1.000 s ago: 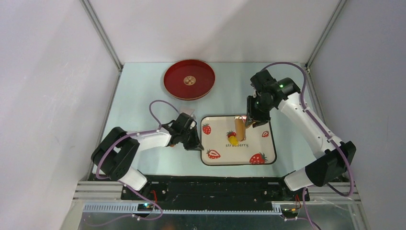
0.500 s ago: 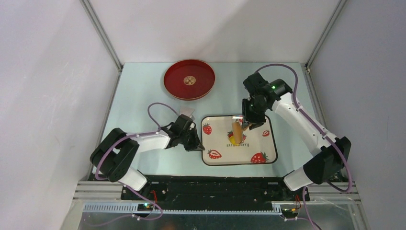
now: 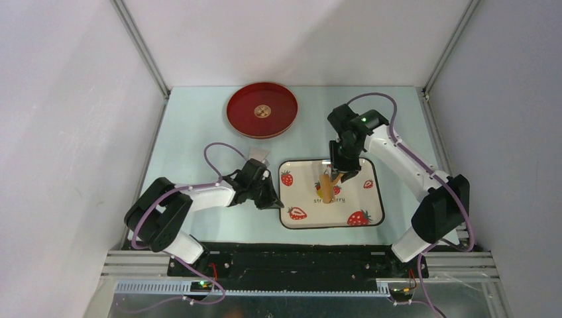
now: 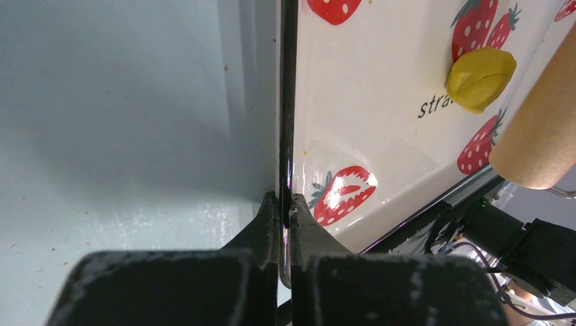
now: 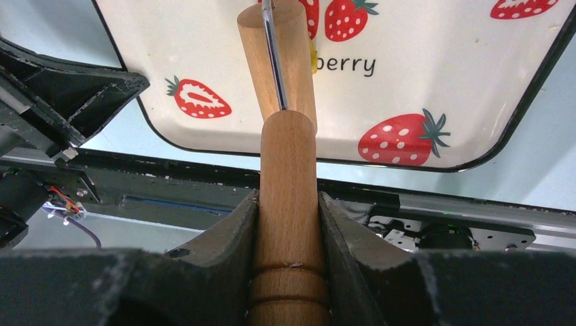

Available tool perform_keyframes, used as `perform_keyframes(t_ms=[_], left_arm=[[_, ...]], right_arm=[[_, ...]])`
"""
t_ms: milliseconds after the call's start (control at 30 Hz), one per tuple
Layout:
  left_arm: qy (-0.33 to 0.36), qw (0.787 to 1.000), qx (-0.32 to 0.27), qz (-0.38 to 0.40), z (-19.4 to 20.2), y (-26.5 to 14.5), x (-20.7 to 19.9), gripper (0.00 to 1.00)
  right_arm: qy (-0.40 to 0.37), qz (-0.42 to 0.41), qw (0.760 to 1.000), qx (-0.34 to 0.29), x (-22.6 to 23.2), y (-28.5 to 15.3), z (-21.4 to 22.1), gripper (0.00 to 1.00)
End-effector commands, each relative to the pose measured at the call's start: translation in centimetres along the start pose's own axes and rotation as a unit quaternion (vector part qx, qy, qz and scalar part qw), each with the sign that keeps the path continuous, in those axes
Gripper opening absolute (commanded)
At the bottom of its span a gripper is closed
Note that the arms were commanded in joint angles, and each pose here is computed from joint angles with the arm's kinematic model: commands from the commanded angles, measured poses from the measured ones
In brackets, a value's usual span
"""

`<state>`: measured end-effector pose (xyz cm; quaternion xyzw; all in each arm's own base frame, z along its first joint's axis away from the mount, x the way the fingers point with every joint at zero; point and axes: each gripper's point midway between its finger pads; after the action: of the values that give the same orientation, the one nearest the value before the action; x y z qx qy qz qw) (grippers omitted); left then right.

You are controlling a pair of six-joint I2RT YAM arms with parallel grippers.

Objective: Roll out the dumpling wrappers from the dough

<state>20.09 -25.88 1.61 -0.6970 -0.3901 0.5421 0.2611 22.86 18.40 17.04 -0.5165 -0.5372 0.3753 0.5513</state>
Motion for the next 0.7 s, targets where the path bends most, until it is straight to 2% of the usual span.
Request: perform_keyframes(t_ms=[0, 667], left_arm=[[-0.005, 0.998, 0.028, -0.048, 2.2, 0.7, 2.7, 0.0], [-0.005, 0.998, 0.032, -0.049, 2.3, 0.9, 2.8, 0.0]], right_arm=[[-0.001, -0.005, 1.0, -0.009, 0.8, 0.2, -0.7, 0.0], [-0.011, 0.044, 0.999, 0.023, -0.4, 3.8, 0.2, 0.0]])
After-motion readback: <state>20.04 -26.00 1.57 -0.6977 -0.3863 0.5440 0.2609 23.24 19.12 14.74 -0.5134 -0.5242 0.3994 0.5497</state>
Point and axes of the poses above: each gripper's point midway between its finger pads, its own y axis out along the fingers, its own x axis along the line the jaws close on, z = x × y, and after that the axes turned 10 degrees about y, right-handed
